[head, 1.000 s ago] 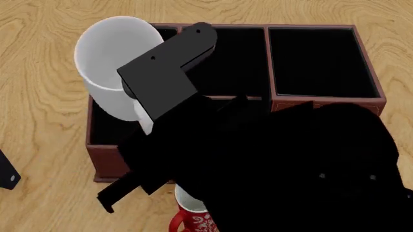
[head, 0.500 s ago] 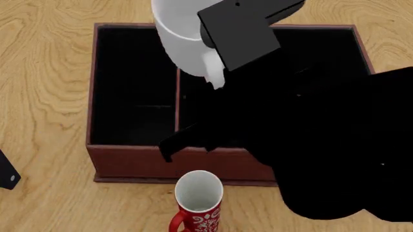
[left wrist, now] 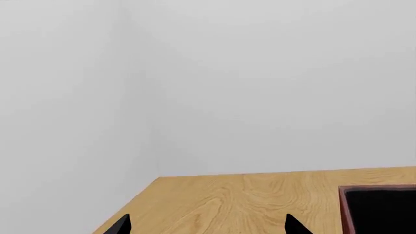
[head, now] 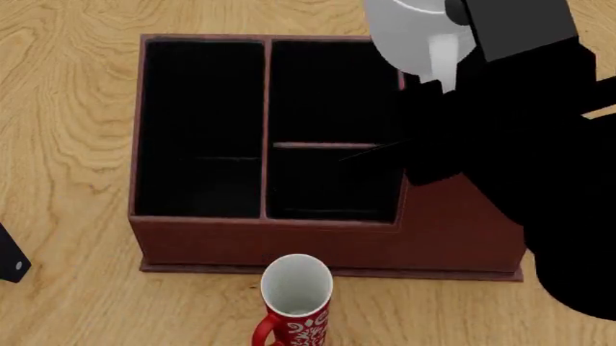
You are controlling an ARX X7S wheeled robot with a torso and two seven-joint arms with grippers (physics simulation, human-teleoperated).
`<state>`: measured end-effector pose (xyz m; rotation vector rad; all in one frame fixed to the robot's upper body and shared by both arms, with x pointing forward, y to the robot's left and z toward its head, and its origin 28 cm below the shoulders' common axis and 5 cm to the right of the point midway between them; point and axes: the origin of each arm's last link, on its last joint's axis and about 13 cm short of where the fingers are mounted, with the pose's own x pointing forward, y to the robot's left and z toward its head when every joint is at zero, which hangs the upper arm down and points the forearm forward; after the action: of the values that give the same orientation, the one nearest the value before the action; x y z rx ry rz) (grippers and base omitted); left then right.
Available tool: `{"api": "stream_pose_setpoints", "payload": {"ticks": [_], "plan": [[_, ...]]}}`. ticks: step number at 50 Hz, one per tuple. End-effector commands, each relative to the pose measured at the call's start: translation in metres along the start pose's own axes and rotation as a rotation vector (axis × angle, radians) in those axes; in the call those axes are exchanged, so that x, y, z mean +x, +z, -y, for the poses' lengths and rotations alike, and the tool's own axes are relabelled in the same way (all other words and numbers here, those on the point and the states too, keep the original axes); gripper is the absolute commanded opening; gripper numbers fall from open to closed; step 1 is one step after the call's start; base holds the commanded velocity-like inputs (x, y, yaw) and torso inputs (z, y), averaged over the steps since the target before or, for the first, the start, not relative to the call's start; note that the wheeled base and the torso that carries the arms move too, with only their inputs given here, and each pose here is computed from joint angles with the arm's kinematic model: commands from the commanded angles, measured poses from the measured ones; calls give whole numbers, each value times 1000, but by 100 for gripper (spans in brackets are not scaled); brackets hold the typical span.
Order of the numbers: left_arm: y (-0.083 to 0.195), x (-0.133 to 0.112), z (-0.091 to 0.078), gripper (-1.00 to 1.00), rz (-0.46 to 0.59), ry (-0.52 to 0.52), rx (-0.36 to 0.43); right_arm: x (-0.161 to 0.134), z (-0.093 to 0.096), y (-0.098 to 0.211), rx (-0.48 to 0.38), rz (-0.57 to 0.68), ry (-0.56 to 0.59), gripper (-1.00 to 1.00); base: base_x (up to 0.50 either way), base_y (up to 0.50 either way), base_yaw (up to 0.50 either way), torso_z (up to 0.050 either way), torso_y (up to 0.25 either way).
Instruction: Pick up the white mug and place it to the right of the caddy.
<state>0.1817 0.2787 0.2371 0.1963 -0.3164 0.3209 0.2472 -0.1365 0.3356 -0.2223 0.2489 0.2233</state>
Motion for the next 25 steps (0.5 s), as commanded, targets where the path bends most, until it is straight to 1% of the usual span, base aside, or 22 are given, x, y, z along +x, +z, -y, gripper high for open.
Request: {"api": "stream_pose_setpoints", "payload": {"ticks": [1, 2, 4, 5, 6, 7, 11, 12, 19, 24, 25], "plan": [[1, 0, 0, 100, 3, 1, 1, -11, 21, 2, 30, 19, -100, -100, 0, 0, 0, 0, 0], [1, 0, 0, 100, 4, 1, 1, -13, 22, 2, 24, 16, -112, -100, 0, 0, 0, 0, 0], [0, 0, 1, 100, 3, -1, 1, -16, 26, 2, 39, 17, -124, -100, 0, 0, 0, 0, 0], [0, 1, 1, 100, 2, -1, 0, -17, 28, 1, 27, 11, -139, -100, 0, 0, 0, 0, 0], [-1, 1, 1, 100, 2, -1, 0, -18, 28, 1, 37, 15, -137, -100, 0, 0, 0, 0, 0], [-1, 1, 2, 100, 2, -2, 0, -19, 30, 0, 23, 7, -153, -100, 0, 0, 0, 0, 0], [-1, 1, 2, 100, 1, -6, -2, -23, 35, -2, 43, 3, -171, -100, 0, 0, 0, 0, 0], [-2, 1, 3, 100, 1, -7, 0, -23, 36, -4, 27, -8, -195, -100, 0, 0, 0, 0, 0], [-2, 2, 5, 100, 1, -12, -4, -23, 46, -9, 57, -31, -227, -100, 0, 0, 0, 0, 1], [-3, 4, 7, 100, -2, -18, -5, -23, 52, -12, 63, -48, -249, -100, 0, 0, 0, 0, 0], [-3, 5, 8, 100, -3, -19, -6, -23, 53, -13, 53, -58, -259, -100, 0, 0, 0, 0, 0]]}}
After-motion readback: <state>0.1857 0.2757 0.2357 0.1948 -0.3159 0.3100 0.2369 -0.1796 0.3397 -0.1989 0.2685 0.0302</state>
